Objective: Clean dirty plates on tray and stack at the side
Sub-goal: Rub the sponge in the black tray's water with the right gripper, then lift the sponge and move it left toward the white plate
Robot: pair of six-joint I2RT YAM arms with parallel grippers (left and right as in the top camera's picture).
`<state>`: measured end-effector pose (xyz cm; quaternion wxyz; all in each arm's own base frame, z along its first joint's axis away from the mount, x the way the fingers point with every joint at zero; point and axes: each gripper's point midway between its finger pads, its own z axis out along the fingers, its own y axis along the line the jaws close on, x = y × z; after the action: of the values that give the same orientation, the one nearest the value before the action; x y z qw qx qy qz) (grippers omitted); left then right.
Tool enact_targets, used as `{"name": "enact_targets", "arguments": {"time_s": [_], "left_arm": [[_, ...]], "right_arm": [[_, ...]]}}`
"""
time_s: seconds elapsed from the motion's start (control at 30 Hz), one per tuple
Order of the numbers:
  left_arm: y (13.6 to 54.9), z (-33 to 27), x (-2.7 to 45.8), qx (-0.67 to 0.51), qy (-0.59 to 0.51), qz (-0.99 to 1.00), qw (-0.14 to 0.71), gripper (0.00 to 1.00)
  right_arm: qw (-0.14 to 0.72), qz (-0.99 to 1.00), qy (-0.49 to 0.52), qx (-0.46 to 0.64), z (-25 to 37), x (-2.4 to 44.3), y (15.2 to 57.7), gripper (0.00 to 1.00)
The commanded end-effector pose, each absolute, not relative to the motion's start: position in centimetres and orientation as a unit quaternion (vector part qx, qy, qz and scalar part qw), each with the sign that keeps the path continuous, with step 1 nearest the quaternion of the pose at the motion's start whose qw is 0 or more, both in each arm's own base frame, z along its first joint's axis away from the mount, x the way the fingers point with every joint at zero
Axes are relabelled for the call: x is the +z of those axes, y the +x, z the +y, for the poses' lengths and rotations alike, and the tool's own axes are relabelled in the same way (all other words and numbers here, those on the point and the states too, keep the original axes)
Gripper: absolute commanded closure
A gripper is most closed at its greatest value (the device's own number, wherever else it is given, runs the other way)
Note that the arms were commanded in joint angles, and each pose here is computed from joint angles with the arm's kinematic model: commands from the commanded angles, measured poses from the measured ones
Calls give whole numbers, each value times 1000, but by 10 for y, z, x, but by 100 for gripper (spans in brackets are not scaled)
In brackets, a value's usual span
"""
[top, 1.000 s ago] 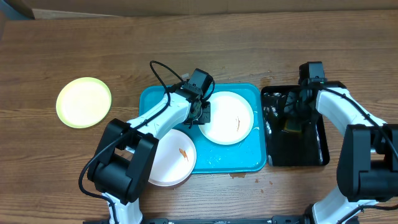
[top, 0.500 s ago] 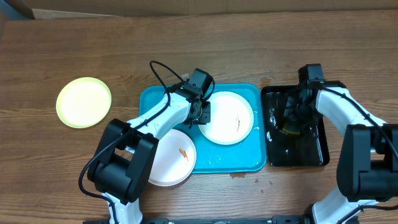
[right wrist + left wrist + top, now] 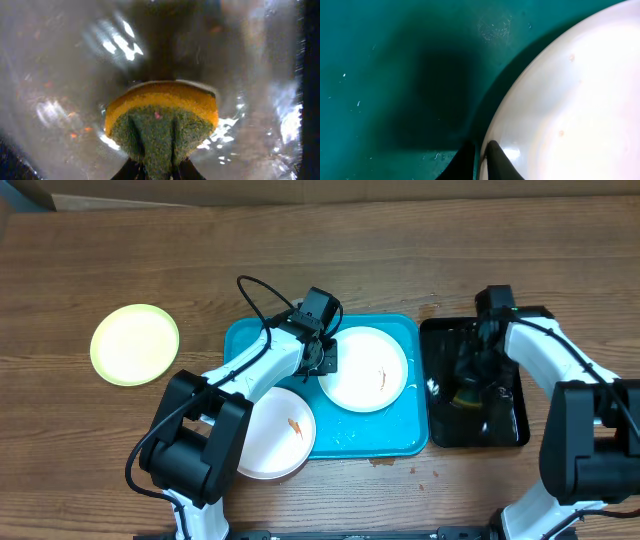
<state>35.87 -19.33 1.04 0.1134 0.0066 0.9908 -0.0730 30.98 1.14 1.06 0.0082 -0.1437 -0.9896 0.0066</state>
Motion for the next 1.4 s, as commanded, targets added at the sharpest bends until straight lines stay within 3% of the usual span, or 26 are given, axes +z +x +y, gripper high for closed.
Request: {"name": "enact_targets", "arguments": {"time_s": [0.0,0.07,0.27,0.37,0.43,0.63,0.77,0.93,1.0,1.27,1.37], "left_arm": [[357,-188,7,-67,-2,992,110,90],[355,-187,7,-66,-2,992,105,96],[342,-186,5,-67,-1,995,78,96],[343,-187,5,-69,-1,995,78,80],[346,-187,6,-70,-1,994,85,78],[354,-189,13,-76,-4,993,93,89],[355,-189,15,-76,-4,993,94,86],[354,-189,16,-74,-4,993,90,85],[355,-189,19,-74,-4,993,90,85],[355,-189,27,-72,-4,994,86,85],[355,-189,27,-71,-4,994,85,89]], "right_arm": [[-10,-993,-114,23,23,21,317,87],[-10,-994,-102,38,26,21,315,86],[-9,-995,-82,50,34,22,312,84],[-13,-995,-81,60,31,22,313,78],[-15,-994,-81,70,28,23,313,71],[-17,-994,-82,70,27,24,315,69],[-19,-994,-82,70,27,26,317,67],[-21,-994,-82,69,28,26,318,56],[-21,-994,-82,69,28,26,318,55],[-9,-994,-82,72,27,26,312,69],[-14,-994,-82,71,27,26,315,94]]}}
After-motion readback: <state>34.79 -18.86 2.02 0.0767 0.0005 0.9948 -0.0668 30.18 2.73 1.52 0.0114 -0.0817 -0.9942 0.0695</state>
